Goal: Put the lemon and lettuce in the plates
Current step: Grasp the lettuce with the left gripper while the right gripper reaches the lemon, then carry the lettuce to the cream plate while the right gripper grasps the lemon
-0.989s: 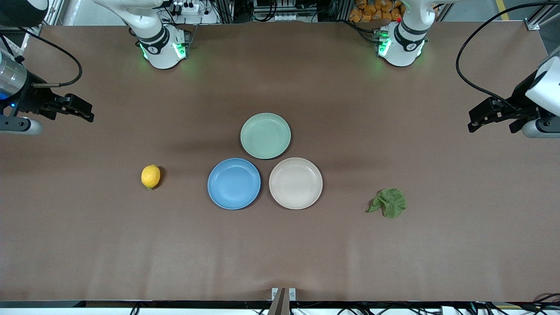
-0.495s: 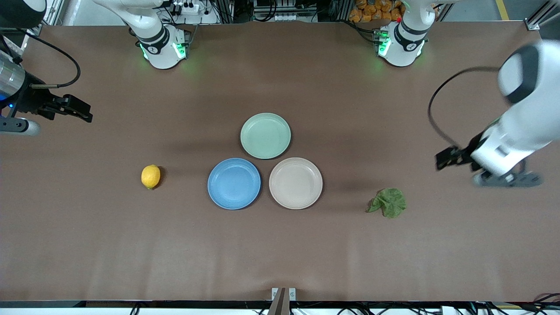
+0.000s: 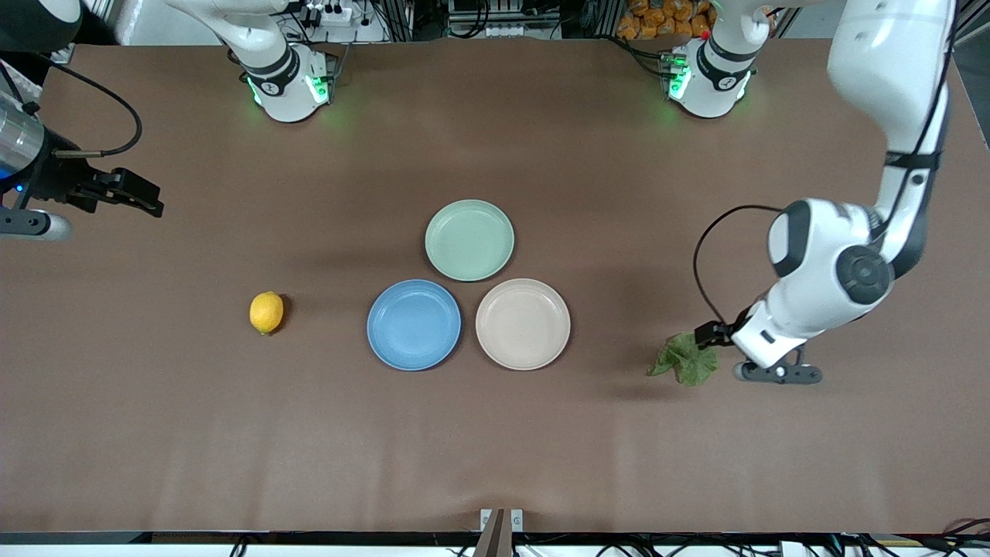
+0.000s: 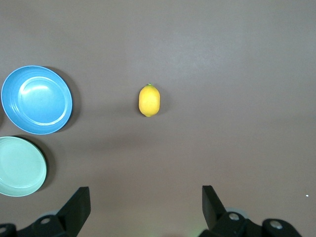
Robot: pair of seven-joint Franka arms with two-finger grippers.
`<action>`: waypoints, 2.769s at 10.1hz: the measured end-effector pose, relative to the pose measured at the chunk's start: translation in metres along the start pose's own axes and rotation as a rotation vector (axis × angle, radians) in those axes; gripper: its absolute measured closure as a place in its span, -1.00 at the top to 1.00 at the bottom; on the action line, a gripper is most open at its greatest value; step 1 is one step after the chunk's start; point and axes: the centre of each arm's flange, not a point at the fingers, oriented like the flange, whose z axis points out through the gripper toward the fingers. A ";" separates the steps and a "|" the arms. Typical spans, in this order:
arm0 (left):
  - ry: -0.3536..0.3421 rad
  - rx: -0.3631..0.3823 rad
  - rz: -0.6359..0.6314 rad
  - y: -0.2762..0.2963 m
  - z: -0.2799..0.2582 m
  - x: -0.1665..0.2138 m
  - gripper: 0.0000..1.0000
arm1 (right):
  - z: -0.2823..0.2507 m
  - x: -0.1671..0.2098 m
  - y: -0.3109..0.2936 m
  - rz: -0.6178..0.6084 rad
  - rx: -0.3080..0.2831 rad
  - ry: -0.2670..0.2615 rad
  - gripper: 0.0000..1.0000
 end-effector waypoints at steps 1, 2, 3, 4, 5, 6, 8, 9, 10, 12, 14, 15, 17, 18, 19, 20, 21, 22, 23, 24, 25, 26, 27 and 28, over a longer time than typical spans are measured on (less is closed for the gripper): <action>-0.002 0.004 0.012 0.002 0.024 -0.001 1.00 | 0.000 0.000 0.000 0.000 0.000 0.000 1.00; -0.009 0.007 0.019 0.003 0.044 -0.003 1.00 | 0.000 0.000 0.000 0.000 0.000 -0.001 1.00; -0.025 0.007 0.020 0.002 0.060 -0.005 1.00 | 0.000 0.000 0.000 0.001 0.000 -0.001 1.00; -0.039 0.008 0.021 0.002 0.071 -0.008 1.00 | 0.001 0.001 0.000 0.001 0.000 -0.001 1.00; -0.049 0.007 0.026 0.005 0.080 -0.010 1.00 | 0.004 0.003 0.000 0.000 0.001 0.000 1.00; -0.057 0.006 0.033 0.009 0.088 -0.013 0.92 | 0.007 0.005 0.000 0.000 0.001 0.001 1.00; -0.064 0.006 0.039 0.013 0.095 -0.015 0.50 | 0.009 0.007 0.000 0.000 0.002 -0.002 1.00; -0.065 0.006 0.041 0.014 0.096 -0.016 0.20 | 0.010 0.007 0.000 0.001 0.002 -0.003 1.00; -0.064 0.008 0.049 0.017 0.096 -0.016 -0.08 | 0.014 0.011 0.002 0.004 0.003 0.002 1.00; -0.055 0.030 0.076 0.020 0.093 -0.014 -0.59 | 0.048 0.035 0.007 0.016 0.012 0.018 1.00; -0.047 0.041 0.070 0.029 0.072 -0.010 -0.96 | 0.120 0.071 0.008 0.021 0.023 0.002 1.00; -0.048 0.047 0.052 0.045 0.053 -0.009 -0.96 | 0.159 0.084 0.009 0.024 0.027 -0.016 1.00; -0.036 0.058 0.006 0.092 0.006 -0.011 -0.96 | 0.228 0.101 0.012 0.031 0.033 -0.057 1.00; -0.021 0.057 -0.019 0.119 -0.016 -0.013 -0.96 | 0.258 0.107 0.012 0.033 0.036 -0.075 1.00; 0.003 0.049 -0.049 0.147 -0.032 -0.016 -0.96 | 0.285 0.111 0.011 0.033 0.040 -0.084 1.00; 0.023 0.038 -0.079 0.176 -0.042 -0.021 -0.96 | 0.311 0.112 0.009 0.033 0.043 -0.090 1.00; 0.033 0.028 -0.108 0.205 -0.047 -0.028 -0.96 | 0.333 0.114 0.008 0.032 0.046 -0.098 1.00; 0.038 0.020 -0.132 0.230 -0.048 -0.036 -0.96 | 0.351 0.115 0.006 0.030 0.049 -0.108 1.00; 0.039 0.013 -0.155 0.251 -0.046 -0.042 -0.96 | 0.369 0.115 0.003 0.027 0.052 -0.121 1.00; 0.035 0.008 -0.169 0.270 -0.040 -0.048 -0.96 | 0.385 0.114 0.000 0.024 0.054 -0.134 1.00; 0.031 0.002 -0.191 0.289 -0.030 -0.054 -0.96 | 0.397 0.113 -0.002 0.021 0.055 -0.150 1.00; 0.026 -0.004 -0.213 0.307 -0.015 -0.061 -0.96 | 0.408 0.110 -0.003 0.021 0.056 -0.158 1.00; 0.014 -0.004 -0.218 0.324 0.004 -0.069 -0.96 | 0.417 0.106 -0.003 0.020 0.057 -0.154 0.97; 0.003 -0.001 -0.217 0.333 0.021 -0.075 -0.96 | 0.420 0.105 -0.004 0.020 0.058 -0.154 0.78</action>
